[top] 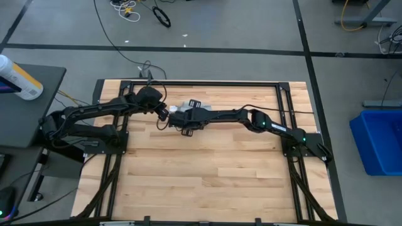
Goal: Fold microfiber towels
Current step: Fold the gray towel
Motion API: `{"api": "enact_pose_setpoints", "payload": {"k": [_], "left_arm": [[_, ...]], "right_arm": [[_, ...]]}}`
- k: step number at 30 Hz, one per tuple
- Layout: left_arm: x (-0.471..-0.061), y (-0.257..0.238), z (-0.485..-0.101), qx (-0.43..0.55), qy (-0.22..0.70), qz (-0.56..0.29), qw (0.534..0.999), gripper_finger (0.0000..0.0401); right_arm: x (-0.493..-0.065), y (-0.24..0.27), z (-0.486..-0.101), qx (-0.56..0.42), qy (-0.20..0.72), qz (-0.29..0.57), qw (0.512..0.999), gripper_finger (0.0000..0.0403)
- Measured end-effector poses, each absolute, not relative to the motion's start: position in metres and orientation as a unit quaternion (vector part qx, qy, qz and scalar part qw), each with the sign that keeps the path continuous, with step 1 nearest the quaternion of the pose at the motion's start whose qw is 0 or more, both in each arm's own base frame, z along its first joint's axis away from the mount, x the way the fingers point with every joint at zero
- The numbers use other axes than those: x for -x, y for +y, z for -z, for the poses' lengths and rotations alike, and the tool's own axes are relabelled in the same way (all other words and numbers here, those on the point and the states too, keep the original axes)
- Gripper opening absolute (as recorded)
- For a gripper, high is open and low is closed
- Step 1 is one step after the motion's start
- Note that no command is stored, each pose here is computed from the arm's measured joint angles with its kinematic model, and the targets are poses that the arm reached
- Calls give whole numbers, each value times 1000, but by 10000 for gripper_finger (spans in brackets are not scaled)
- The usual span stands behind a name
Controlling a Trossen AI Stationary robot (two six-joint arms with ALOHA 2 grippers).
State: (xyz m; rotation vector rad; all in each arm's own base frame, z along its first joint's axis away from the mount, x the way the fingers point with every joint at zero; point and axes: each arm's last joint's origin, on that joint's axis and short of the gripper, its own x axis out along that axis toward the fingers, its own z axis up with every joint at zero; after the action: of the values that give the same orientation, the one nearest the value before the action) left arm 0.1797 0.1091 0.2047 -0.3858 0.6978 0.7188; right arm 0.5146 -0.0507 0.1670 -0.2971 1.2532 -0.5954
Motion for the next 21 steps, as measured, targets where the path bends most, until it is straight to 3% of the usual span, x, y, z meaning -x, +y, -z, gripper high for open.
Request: {"api": "enact_pose_setpoints", "payload": {"k": [21], "left_arm": [[-176,109,-202,189,347,-372,840,36]], "right_arm": [[-507,-72,-185,111,536,375,748,0]]}}
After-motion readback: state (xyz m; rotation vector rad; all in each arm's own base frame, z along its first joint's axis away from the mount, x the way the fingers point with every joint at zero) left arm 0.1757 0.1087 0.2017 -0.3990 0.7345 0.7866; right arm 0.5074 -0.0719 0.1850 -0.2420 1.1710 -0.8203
